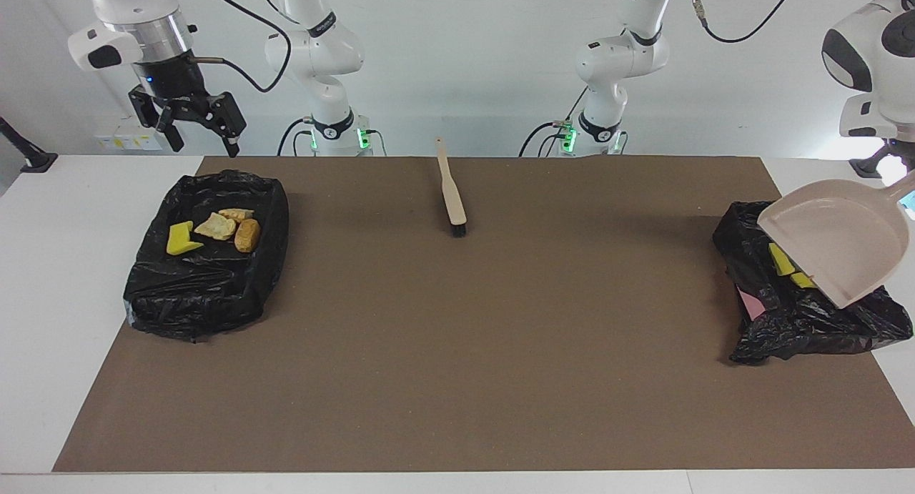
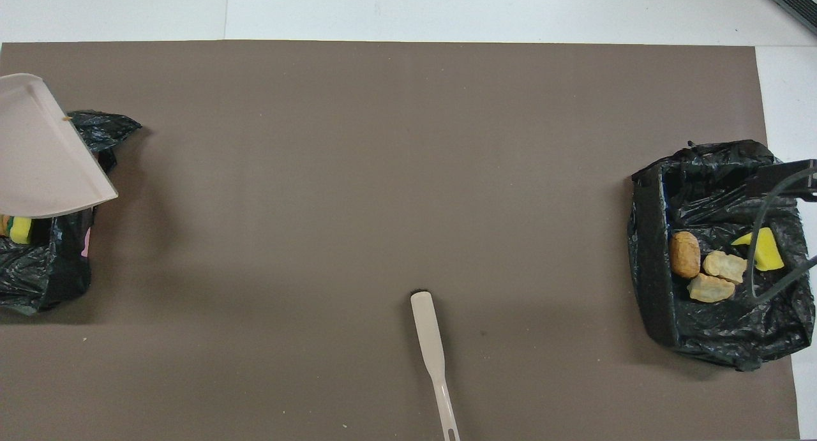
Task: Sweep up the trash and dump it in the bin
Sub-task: 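Lift the emptied dustpan out of the bag with the left gripper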
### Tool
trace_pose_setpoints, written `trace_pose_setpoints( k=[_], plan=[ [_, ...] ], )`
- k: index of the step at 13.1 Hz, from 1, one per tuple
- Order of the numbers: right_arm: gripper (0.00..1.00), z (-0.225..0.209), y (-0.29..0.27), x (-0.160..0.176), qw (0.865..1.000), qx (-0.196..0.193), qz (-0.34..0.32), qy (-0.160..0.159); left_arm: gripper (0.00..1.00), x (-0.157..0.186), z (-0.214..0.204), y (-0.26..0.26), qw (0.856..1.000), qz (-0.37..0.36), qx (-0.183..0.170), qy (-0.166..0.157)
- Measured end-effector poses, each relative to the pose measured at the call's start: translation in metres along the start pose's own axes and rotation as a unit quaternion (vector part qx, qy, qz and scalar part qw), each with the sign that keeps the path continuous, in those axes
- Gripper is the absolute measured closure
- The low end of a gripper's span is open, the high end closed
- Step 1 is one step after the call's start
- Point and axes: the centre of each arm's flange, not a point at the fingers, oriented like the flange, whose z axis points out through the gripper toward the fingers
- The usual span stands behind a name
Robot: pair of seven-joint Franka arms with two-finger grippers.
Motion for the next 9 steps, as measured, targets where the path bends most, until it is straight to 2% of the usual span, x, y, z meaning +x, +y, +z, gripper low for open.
trace_pose_setpoints(
  k=[4,6,9],
  plan=[
    [0.00,0.004,-0.012,-0.009,1.000,0.001,0.010,-0.011,0.69,0.065,-0.026,0.034,0.989,-0.126,-0.049,0.053],
    [0.00,0.007,-0.028,-0.022,1.000,0.001,0.008,-0.018,0.69,0.102,-0.045,0.058,0.980,-0.173,-0.073,0.071],
    [0.00,0.007,-0.033,-0.031,1.000,0.002,0.003,-0.019,0.69,0.152,-0.074,0.097,0.959,-0.226,-0.129,0.112]
  ],
)
